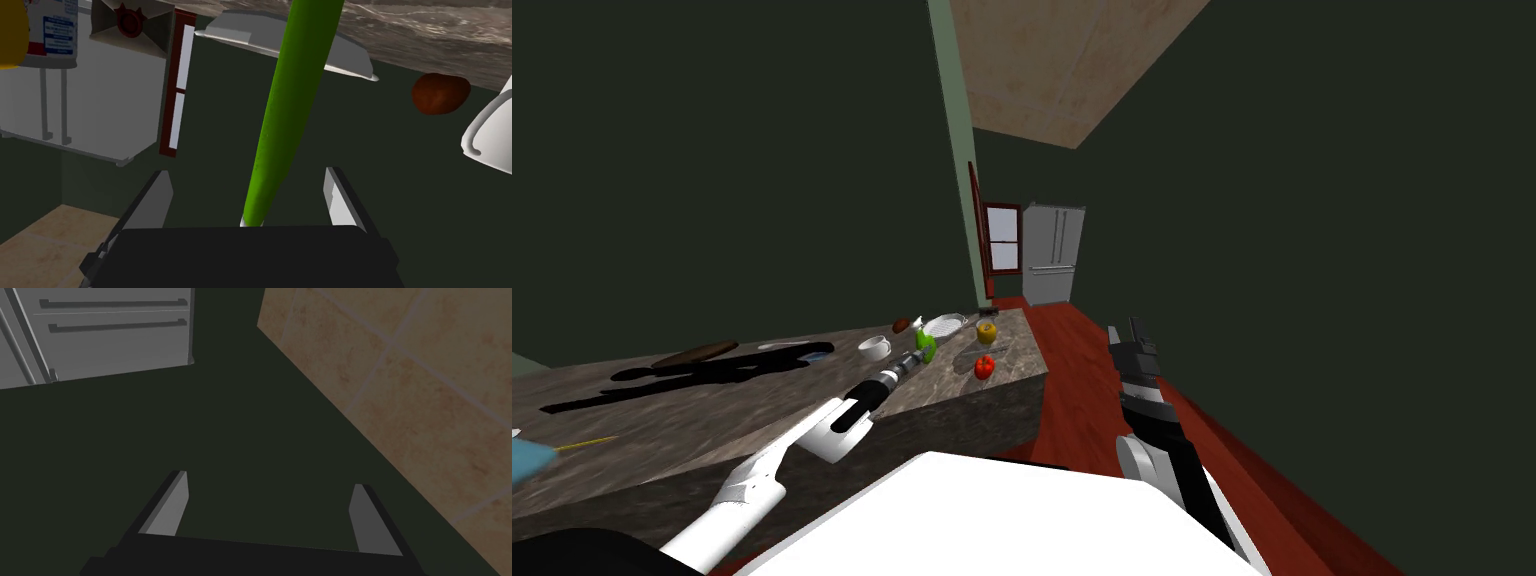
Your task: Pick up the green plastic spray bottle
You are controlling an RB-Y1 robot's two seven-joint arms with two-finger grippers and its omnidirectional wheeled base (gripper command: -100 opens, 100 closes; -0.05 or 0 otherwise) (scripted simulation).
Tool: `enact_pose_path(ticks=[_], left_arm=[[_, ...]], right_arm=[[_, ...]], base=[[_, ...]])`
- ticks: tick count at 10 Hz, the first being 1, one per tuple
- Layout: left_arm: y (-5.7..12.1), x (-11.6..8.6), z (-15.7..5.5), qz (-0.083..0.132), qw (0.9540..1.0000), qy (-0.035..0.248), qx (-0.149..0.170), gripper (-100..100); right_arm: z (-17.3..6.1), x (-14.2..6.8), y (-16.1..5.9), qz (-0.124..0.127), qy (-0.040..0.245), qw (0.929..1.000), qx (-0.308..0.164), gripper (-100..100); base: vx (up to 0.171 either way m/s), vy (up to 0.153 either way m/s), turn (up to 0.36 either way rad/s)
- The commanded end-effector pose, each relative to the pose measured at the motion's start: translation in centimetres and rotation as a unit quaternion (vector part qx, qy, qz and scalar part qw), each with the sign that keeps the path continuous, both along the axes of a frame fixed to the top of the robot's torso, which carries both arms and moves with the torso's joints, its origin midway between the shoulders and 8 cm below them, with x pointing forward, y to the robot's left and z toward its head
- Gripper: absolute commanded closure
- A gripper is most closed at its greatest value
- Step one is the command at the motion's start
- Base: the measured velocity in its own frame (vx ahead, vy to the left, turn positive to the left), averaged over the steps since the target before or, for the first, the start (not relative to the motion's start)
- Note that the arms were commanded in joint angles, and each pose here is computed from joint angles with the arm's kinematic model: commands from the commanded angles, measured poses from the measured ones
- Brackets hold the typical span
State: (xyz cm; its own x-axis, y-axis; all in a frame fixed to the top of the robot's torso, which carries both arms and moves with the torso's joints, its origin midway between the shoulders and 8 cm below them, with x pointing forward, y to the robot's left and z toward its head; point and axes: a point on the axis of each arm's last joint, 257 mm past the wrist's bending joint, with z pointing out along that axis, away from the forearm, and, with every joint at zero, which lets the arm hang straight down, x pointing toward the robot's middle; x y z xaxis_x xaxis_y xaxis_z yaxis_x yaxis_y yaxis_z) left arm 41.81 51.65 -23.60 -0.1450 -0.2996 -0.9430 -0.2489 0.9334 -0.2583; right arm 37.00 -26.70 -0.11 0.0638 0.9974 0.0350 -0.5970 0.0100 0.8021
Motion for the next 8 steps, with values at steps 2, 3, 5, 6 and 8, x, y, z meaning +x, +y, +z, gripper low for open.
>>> enact_pose_path(ticks=[2, 3, 5, 6, 8], left_arm=[[3.8, -0.7, 0.2, 0.024, 0.9981, 0.028, 0.049, -100], [5.0, -0.9, 0.3, 0.032, 0.9967, 0.036, 0.065, -100], [7.0, -1.2, 0.6, 0.046, 0.9938, 0.048, 0.089, -100], [8.3, -1.5, 0.9, 0.056, 0.9914, 0.057, 0.104, -100], [7.6, -1.3, 0.5, 0.051, 0.9926, 0.052, 0.096, 0]], right_arm=[[0.0, 0.0, 0.0, 0.000, 0.000, 1.0000, 0.000, 0], [0.0, 0.0, 0.0, 0.000, 0.000, 1.0000, 0.000, 0], [0.0, 0.0, 0.0, 0.000, 0.000, 1.0000, 0.000, 0], [0.0, 0.0, 0.0, 0.000, 0.000, 1.0000, 0.000, 0], [0.0, 0.0, 0.0, 0.000, 0.000, 1.0000, 0.000, 0]], base=[[0.014, -0.055, -0.101], [0.012, -0.042, -0.114], [0.009, -0.039, -0.101], [0.012, -0.033, -0.106], [0.003, -0.007, -0.010]])
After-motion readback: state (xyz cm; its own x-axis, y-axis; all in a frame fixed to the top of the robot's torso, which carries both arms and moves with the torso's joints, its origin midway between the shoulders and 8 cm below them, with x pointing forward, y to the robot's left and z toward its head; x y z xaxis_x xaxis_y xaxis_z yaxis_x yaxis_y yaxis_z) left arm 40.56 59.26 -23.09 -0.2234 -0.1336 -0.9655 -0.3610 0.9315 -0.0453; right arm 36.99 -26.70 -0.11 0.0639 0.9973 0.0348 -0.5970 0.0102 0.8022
